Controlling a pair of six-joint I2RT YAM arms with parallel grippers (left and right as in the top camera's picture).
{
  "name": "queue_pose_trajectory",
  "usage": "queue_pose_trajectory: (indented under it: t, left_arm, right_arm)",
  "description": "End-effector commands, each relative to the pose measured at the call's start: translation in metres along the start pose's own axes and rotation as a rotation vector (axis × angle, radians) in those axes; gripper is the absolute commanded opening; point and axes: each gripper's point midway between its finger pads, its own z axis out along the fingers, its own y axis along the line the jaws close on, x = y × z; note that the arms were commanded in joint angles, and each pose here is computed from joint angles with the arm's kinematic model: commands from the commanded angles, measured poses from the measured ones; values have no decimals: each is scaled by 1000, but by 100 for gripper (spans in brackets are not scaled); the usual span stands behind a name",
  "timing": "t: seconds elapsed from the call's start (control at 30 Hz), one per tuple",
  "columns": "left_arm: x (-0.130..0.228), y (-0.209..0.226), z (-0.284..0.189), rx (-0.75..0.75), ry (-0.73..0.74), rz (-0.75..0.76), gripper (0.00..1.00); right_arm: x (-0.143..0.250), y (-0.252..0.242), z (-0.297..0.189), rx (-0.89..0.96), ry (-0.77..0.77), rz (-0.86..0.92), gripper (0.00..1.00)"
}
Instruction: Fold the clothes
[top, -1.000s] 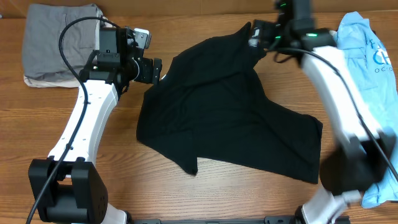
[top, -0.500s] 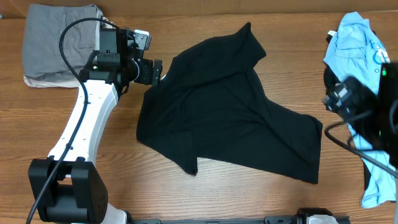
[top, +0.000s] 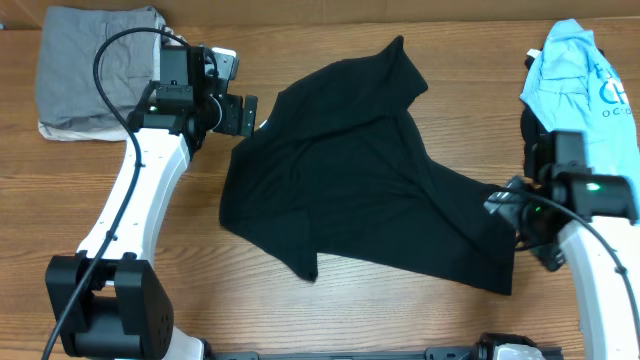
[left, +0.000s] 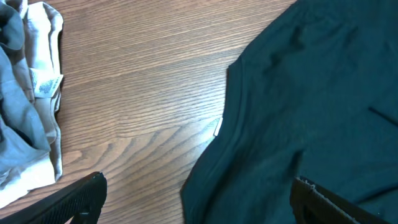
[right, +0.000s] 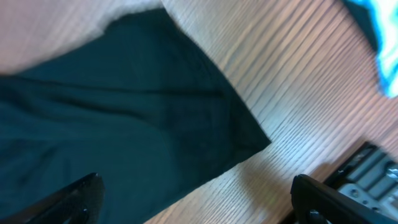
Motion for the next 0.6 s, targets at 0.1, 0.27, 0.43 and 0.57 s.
queue_pose_trajectory:
  t: [0.1, 0.27, 0.43, 0.57]
  left_arm:
    - [-12, 1, -6, -15, -32, -13, 97]
    - [-12, 3, -6, -25, -31, -14, 98]
    - [-12, 5, -6, -37, -30, -14, 98]
    - [-12, 5, -6, -37, -30, -14, 98]
  right_arm:
    - [22, 0, 59, -4, 76, 21, 91]
    - [27, 2, 93, -6, 74, 26, 82]
    - [33, 0, 114, 8, 81, 50, 73]
    - [32, 0, 126, 11, 70, 50, 68]
